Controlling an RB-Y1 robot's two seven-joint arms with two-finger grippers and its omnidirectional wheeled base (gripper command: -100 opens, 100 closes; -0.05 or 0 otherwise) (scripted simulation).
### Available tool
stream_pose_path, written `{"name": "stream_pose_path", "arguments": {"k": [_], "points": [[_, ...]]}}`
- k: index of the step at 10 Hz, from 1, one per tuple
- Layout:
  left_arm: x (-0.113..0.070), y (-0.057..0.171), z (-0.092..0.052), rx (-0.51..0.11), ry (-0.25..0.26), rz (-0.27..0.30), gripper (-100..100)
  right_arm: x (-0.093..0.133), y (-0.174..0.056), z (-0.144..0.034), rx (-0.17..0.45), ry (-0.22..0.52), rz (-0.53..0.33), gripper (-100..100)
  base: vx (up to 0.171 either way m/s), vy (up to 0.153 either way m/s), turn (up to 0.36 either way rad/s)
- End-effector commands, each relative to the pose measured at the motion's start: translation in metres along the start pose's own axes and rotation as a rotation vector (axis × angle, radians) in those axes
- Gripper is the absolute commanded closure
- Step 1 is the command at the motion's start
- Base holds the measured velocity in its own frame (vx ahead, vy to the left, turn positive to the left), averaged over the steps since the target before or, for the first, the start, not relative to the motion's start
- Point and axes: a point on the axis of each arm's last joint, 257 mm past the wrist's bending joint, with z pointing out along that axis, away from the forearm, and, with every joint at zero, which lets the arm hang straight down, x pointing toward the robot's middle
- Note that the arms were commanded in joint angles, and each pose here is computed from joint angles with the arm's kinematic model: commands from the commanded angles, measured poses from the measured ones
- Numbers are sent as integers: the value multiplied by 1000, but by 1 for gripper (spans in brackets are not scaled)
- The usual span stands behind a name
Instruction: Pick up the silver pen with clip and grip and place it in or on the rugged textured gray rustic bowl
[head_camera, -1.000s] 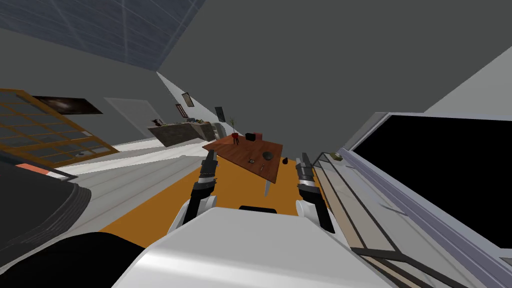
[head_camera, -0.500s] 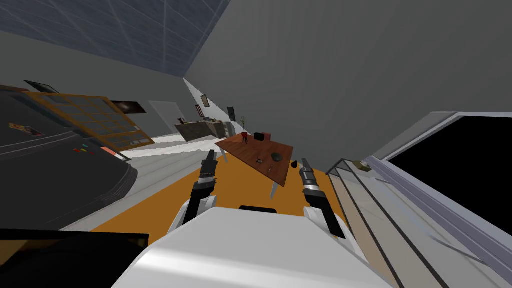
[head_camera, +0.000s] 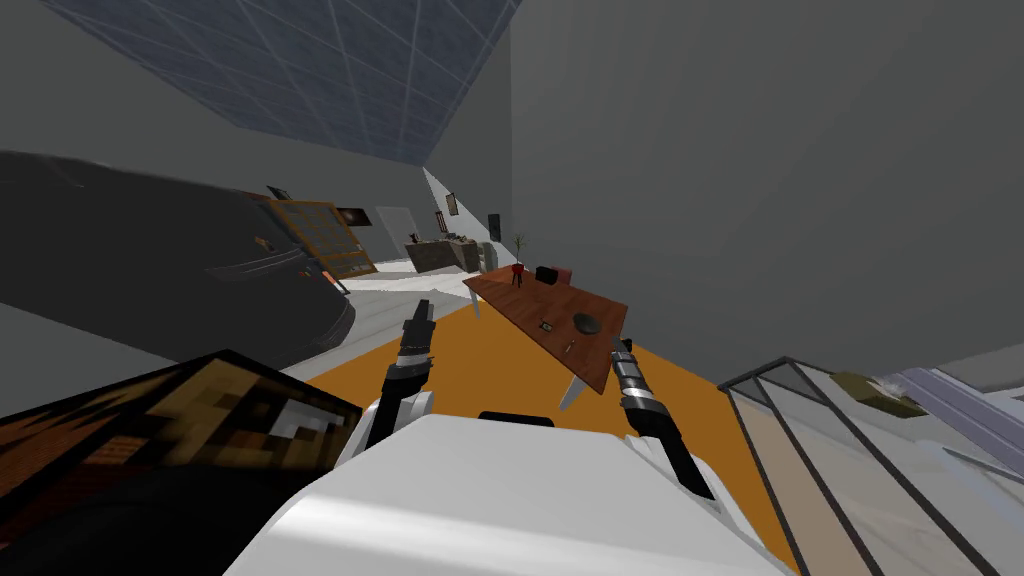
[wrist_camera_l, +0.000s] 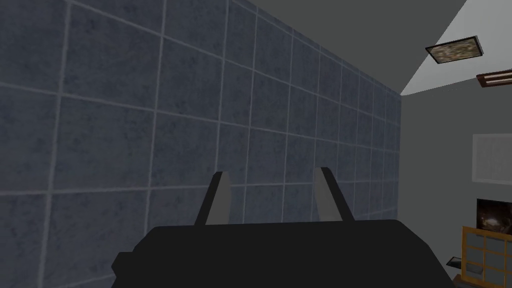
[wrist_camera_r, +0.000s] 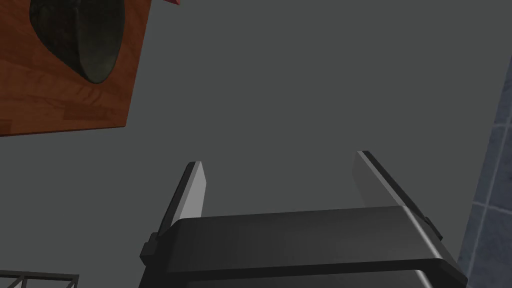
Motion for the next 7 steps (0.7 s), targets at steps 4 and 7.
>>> {"name": "stream_pose_path", "arguments": {"k": [4, 7], "points": [[0, 0, 0, 0, 0, 0, 0, -41, -85, -24, 230, -36, -61, -100, 21, 85, 324], [0, 0, 0, 0, 0, 0, 0, -60, -130, -50, 363, -53, -84, -100, 45, 90, 355]]}}
